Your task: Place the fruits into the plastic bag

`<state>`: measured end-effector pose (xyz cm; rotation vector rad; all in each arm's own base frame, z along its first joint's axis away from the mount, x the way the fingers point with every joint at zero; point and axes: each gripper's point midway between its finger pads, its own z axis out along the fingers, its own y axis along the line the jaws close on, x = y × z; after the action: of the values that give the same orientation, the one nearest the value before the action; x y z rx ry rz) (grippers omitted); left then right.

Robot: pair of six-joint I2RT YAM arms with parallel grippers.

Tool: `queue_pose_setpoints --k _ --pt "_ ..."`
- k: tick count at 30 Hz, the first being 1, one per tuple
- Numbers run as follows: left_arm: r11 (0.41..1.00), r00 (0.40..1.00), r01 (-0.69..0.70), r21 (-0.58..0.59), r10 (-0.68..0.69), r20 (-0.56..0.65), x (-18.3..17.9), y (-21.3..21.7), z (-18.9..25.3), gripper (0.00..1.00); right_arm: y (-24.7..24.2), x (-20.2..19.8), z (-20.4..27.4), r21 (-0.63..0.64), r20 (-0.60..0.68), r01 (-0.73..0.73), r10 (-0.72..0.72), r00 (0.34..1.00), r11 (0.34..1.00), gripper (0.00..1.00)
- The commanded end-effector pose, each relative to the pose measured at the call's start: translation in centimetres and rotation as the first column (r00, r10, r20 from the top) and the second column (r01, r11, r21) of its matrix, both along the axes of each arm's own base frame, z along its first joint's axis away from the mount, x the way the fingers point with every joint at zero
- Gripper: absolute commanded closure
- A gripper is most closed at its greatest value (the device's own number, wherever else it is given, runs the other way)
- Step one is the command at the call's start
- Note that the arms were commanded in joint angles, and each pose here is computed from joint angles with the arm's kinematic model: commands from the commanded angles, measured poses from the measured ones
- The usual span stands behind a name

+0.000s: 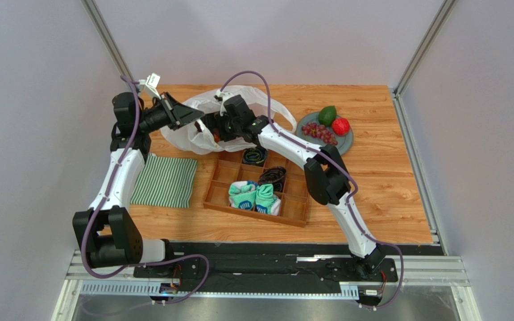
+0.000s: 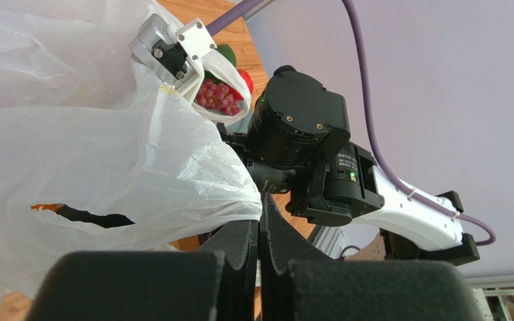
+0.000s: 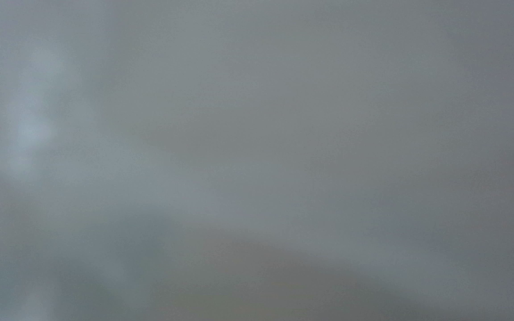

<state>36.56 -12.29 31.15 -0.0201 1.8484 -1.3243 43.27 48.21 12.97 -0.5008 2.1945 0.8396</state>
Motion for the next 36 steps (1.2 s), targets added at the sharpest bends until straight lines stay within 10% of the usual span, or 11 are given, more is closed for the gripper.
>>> queue_pose_setpoints --k 1,19,36 --pt "1.000 0.998 0.018 0.004 -0.018 0.059 -0.6 -0.1 1.2 1.00 0.4 0.2 4.0 0.065 0.066 -0.008 0.004 0.998 0.998 0.05" --pt "1.000 0.998 -0.006 0.010 0.005 0.057 -0.4 0.5 1.1 1.00 -11.6 -4.1 13.4 -0.007 0.280 0.148 -0.141 0.950 0.989 0.15" --pt "1.000 0.998 -0.011 0.018 0.010 0.061 -0.4 0.5 1.1 1.00 -34.0 -0.7 9.0 -0.217 0.174 0.554 -0.527 0.832 0.804 0.20"
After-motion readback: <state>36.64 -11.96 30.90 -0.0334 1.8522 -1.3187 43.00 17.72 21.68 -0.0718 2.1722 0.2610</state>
